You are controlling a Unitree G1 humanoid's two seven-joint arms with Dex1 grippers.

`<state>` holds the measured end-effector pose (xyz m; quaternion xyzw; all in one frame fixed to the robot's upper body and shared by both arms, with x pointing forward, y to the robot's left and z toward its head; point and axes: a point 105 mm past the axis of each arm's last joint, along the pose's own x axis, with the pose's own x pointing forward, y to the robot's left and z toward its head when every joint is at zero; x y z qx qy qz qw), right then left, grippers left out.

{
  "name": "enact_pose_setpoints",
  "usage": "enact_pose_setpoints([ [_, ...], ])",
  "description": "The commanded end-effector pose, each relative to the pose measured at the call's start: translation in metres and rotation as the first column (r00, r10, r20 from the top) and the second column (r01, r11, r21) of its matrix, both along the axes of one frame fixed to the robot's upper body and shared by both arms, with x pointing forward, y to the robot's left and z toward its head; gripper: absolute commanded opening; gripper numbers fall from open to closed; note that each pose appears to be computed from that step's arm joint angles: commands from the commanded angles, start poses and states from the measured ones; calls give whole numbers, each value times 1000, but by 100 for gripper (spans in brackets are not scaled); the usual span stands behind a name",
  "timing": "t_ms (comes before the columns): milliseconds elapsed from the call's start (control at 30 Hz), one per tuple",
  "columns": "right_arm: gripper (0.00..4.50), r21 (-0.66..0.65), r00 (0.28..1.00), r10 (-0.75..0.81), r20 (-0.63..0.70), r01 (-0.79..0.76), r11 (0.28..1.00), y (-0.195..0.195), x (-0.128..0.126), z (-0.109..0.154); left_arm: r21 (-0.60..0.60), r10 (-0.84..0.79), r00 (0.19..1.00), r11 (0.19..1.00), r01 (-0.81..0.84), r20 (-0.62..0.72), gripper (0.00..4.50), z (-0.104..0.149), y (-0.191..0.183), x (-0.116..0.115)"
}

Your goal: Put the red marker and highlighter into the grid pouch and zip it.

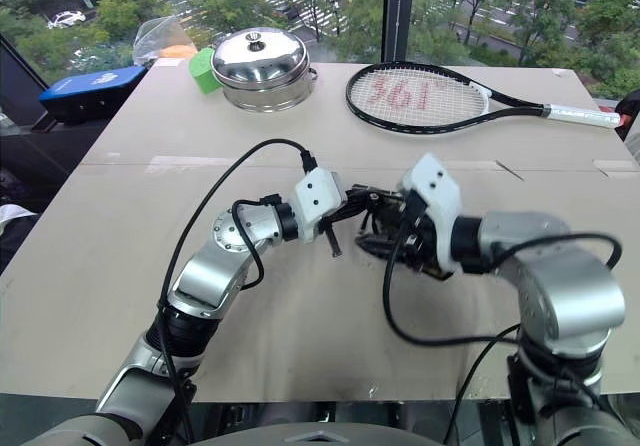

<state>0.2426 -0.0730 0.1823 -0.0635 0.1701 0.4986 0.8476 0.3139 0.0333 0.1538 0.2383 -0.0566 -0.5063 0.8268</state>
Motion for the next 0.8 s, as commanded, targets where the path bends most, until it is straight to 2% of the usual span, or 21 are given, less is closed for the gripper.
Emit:
enact_pose_setpoints([
  [33,287,-104,956,-238,174,258,960,-25,21,5,63,109,994,992,-109,3,0,-6,29,18],
  [167,287,-211,921,-306,241,357,910,-41,39,-5,102,57,996,993,-63,62,0,-3,28,13],
  [333,287,-218,951,-171,259,230,949,-30,35,-9,120,53,994,991,-65,100,0,-2,29,13],
  [467,287,-181,941,-36,336,102,978,-12,33,4,108,69,993,991,-80,95,0,-1,25,15],
  [567,287,-367,905,86,417,81,926,-14,41,-6,97,74,993,992,-83,91,0,2,22,16],
  [667,287,-542,840,285,462,13,840,-14,42,-15,76,97,994,992,-101,58,0,4,21,18],
  [733,287,-563,820,335,464,-18,826,-14,40,-15,73,117,992,990,-120,43,0,5,23,21],
  [800,287,-535,825,333,457,-44,843,-15,38,-11,84,135,990,987,-138,46,0,5,27,25],
])
